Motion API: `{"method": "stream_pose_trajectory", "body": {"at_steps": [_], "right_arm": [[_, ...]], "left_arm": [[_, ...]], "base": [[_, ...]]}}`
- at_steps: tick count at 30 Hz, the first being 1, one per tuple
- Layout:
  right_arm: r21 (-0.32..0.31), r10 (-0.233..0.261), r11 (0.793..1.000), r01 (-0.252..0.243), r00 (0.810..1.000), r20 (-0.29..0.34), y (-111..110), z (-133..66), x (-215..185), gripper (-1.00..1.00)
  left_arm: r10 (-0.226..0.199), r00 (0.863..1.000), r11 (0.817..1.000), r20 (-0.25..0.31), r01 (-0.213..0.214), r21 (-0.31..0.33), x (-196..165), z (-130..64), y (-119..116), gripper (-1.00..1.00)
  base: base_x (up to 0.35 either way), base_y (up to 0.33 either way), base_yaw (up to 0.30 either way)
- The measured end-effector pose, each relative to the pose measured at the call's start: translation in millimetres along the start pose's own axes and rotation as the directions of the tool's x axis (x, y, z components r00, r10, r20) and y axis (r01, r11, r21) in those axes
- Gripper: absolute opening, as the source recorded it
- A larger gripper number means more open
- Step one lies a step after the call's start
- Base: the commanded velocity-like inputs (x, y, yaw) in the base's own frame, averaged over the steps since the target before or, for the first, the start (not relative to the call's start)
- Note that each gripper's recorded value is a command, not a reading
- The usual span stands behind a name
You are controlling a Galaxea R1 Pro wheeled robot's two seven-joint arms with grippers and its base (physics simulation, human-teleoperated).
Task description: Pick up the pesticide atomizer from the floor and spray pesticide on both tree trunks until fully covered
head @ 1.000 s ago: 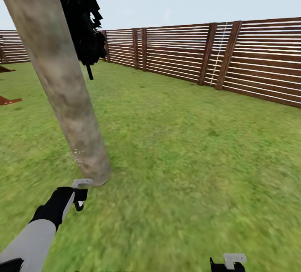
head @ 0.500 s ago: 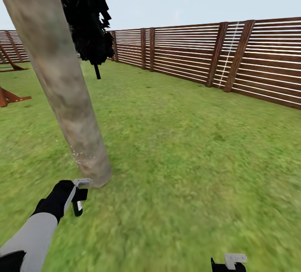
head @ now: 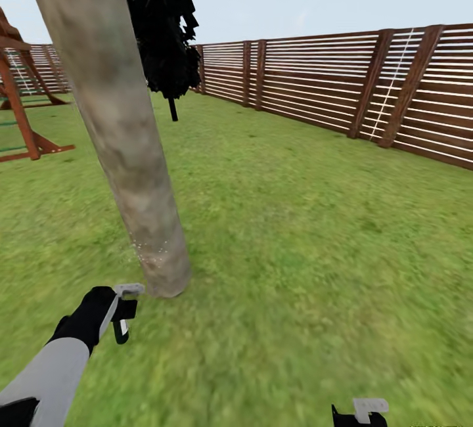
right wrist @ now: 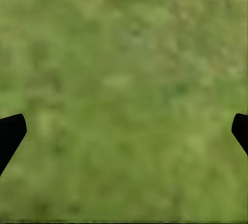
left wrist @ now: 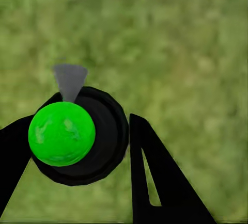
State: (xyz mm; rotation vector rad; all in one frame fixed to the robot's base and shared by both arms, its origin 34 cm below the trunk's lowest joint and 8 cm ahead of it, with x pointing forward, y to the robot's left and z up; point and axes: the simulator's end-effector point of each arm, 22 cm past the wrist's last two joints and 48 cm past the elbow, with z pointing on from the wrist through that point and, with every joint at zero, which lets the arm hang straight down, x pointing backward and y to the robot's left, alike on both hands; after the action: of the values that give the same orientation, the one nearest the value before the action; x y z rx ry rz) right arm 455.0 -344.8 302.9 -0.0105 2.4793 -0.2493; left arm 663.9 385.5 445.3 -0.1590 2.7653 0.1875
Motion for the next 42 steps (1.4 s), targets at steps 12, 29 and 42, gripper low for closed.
{"method": "stream_pose_trajectory", "body": {"at_steps": [12,29,42], "right_arm": [[0.005,0.002,1.0,-0.001,1.0,-0.003,-1,0.1,2,1.0],[0.002,0.0,1.0,0.0,1.0,-0.004,0,0.3,2,1.0],[0.003,-0.002,1.0,0.002,1.0,-0.002,-1,0.2,1,1.0]], "left_arm": [[0.055,0.986,0.996,0.158,-0.065,0.057,-107,-44.0,-55,-1.0],[0.02,0.953,0.997,0.302,-0.041,0.063,-204,-114.3,-30,-1.0],[0.018,0.95,0.996,0.31,-0.044,0.077,-206,-117.2,-40,-1.0]], "base": [[-0.059,0.006,0.071],[-0.206,-0.003,0.073],[0.107,-0.223,0.006]]}}
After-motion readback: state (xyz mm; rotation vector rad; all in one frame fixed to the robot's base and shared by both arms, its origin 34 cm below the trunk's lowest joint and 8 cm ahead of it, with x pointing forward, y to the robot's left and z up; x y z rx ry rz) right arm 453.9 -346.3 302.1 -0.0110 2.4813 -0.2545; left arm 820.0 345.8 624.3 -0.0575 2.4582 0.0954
